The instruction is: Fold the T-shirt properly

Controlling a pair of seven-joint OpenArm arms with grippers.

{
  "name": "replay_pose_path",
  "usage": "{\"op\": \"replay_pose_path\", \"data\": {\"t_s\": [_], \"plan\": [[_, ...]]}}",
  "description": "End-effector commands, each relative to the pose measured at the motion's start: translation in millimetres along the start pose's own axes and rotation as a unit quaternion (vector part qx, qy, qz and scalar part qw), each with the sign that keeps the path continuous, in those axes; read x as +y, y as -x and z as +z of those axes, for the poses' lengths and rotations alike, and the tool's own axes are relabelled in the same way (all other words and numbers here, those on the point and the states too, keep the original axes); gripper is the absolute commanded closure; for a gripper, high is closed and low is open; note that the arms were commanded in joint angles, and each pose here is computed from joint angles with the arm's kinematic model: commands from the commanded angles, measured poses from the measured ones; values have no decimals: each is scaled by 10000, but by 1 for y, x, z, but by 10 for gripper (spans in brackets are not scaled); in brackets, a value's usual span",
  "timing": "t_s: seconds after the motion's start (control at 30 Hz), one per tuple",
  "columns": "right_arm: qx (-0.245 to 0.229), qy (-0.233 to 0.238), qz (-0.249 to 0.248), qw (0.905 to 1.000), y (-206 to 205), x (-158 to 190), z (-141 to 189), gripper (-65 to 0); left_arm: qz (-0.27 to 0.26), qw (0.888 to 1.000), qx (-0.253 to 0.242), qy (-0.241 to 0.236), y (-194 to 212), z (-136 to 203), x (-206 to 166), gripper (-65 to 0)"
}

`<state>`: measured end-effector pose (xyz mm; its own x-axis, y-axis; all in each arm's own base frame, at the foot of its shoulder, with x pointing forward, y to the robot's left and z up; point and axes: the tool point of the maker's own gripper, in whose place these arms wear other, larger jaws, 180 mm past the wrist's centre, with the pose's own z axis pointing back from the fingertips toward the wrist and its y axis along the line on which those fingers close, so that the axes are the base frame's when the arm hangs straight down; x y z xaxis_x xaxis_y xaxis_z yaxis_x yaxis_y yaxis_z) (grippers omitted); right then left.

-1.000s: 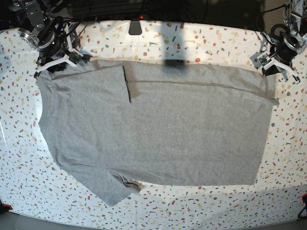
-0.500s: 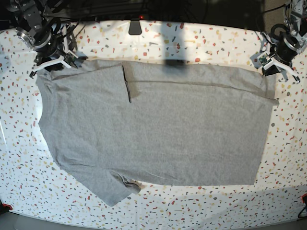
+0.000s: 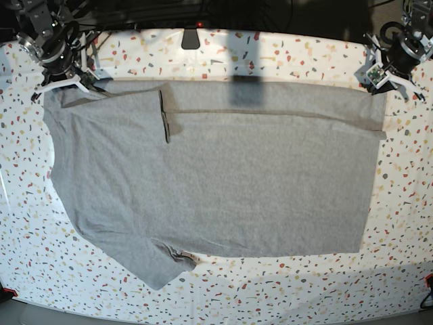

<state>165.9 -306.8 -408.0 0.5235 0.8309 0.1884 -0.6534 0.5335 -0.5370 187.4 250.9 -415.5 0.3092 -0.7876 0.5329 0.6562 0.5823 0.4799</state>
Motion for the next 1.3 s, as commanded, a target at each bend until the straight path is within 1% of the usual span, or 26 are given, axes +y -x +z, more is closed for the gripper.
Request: {"op": "replay_pose_path", "data": {"t_s": [0.0, 0.1, 0.23, 0.43, 0.6, 0.67, 0.7, 0.8, 0.83, 0.87, 0.9, 0.93, 0.97, 1.17, 1.23, 1.27], "plan": [[43, 77, -28, 10000, 5, -10, 6, 0, 2, 9995, -148, -296, -6, 10, 21, 0], [39, -16, -332, 9994, 16, -9, 18, 0, 200, 9977, -391, -521, -16, 31, 33, 0], [-1, -164, -336, 9993, 27, 1, 34, 0, 95, 9976, -424, -540, -23, 53, 34, 0], [59, -438, -253, 9987, 34, 25, 49, 0, 89, 9990, -192, -399, -10, 68, 22, 0], [19, -435, -256, 9987, 31, 27, 53, 0, 123, 9994, -46, -328, -4, 71, 15, 0], [2, -436, -250, 9987, 29, 27, 53, 0, 127, 9992, 174, -333, 4, 70, 16, 0], [45, -436, -246, 9987, 30, 27, 54, -9, 128, 9990, 274, -333, 8, 71, 16, 0], [152, -484, -349, 9981, 31, 28, 55, -137, 144, 9976, 586, -329, 19, 72, 15, 0], [155, -508, -401, 9978, 30, 29, 56, -168, 144, 9969, 702, -329, 23, 72, 15, -60], [142, -515, -423, 9977, 28, 28, 57, -185, 149, 9963, 782, -328, 26, 72, 15, -127], [111, -502, -414, 9978, 25, 27, 58, -188, 150, 9960, 822, -326, 28, 73, 15, -187], [58, -485, -407, 9980, 21, 26, 59, -188, 149, 9957, 855, -325, 29, 73, 15, -231], [-2, -469, -394, 9981, 17, 25, 60, -188, 149, 9956, 861, -327, 29, 73, 15, -256], [-368, -351, -331, 9982, -10, 17, 69, -188, 123, 9940, 1033, -331, 34, 74, 16, -263], [-452, -179, -405, 9980, -16, 10, 71, -188, 94, 9942, 1017, -350, 34, 74, 19, -263], [-488, -58, -466, 9977, -19, 5, 72, -188, 90, 9942, 983, -433, 32, 73, 24, -263]]}}
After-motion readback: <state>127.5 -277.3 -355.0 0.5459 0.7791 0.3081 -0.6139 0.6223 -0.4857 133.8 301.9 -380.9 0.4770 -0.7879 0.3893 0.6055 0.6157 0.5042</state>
